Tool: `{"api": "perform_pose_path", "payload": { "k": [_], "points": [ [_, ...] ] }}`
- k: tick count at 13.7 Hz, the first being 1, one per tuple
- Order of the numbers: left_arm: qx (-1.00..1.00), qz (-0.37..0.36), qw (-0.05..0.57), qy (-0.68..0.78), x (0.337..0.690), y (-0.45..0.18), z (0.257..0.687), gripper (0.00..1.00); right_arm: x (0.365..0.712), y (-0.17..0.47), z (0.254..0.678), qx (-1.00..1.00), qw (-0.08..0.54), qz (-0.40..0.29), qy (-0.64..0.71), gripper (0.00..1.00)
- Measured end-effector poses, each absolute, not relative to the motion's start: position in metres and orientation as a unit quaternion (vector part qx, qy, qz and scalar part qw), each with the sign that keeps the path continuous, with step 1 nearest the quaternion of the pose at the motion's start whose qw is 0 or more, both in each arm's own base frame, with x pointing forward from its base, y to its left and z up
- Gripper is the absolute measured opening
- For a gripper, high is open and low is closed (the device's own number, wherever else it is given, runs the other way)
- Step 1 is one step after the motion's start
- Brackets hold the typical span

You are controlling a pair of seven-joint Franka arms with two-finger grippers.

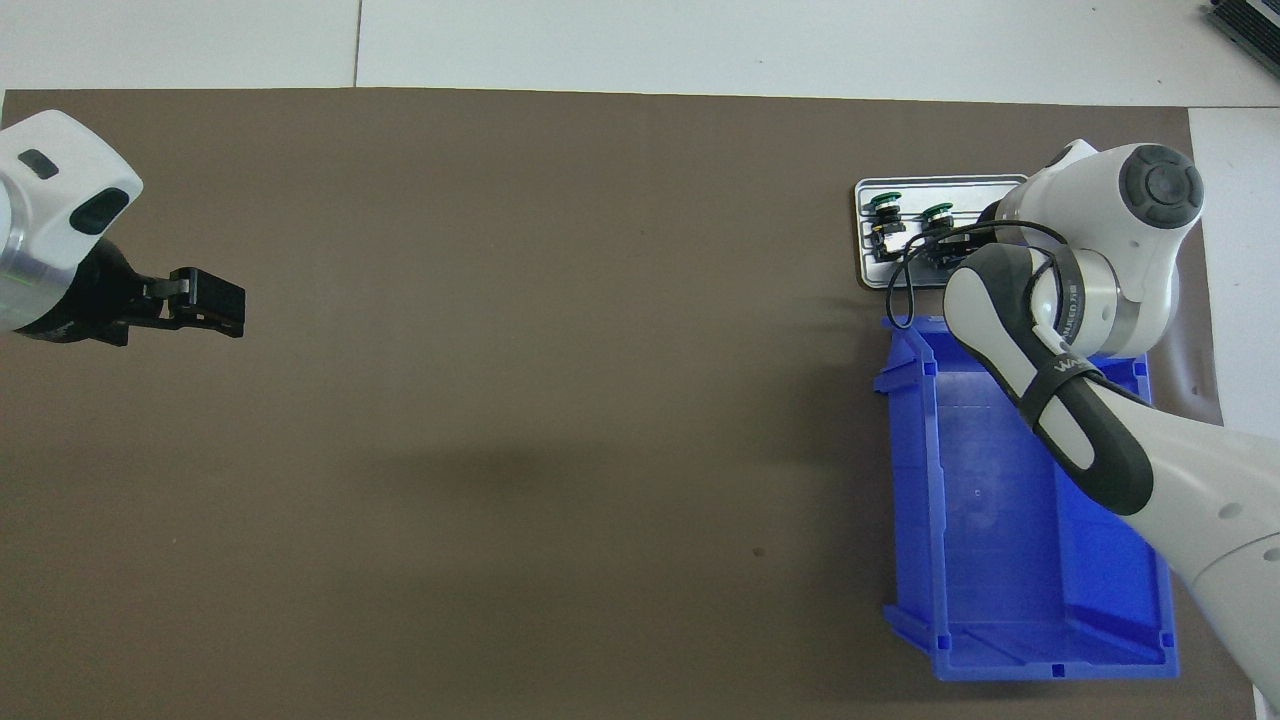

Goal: Place and press button with both arms
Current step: 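Reach the right gripper to the metal tray and grasp a green button, then lift the green button and carry it toward the table center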

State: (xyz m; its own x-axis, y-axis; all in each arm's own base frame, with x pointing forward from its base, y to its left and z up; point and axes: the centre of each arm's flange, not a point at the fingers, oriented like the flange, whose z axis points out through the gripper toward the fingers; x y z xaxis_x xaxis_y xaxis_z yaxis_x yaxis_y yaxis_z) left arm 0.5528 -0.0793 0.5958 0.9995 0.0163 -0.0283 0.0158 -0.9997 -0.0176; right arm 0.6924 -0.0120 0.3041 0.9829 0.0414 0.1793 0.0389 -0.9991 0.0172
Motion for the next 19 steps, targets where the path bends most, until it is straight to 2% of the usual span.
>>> {"api": "perform_pose_path", "payload": {
  "k": [1,5,8,11,13,15,19],
  "points": [
    [-1.000,0.014,0.009,-0.008,0.553,-0.079,0.596,1.00,0.693,-0.012,0.305,0.995,0.007,0.095,0.021,0.41],
    [-1.000,0.014,0.009,-0.008,0.553,-0.079,0.596,1.00,0.696,-0.006,0.310,0.995,0.006,0.099,0.027,0.41],
    [-1.000,0.014,0.009,-0.008,0.553,-0.079,0.596,1.00,0.707,0.004,0.347,0.995,0.019,0.089,0.037,0.41],
    [-1.000,0.014,0.009,-0.008,0.553,-0.079,0.596,1.00,0.703,0.028,0.428,0.995,0.045,0.073,-0.052,0.41],
    [-1.000,0.014,0.009,-0.008,0.553,-0.079,0.596,1.00,0.688,0.072,0.473,0.987,0.072,0.074,-0.124,0.41],
    [-1.000,0.014,0.009,-0.008,0.553,-0.079,0.596,1.00,0.672,0.127,0.491,0.969,0.070,0.087,-0.220,0.41],
    [-1.000,0.014,0.009,-0.008,0.553,-0.079,0.596,1.00,0.652,0.198,0.484,0.901,0.023,0.073,-0.426,0.41]
  ]
}}
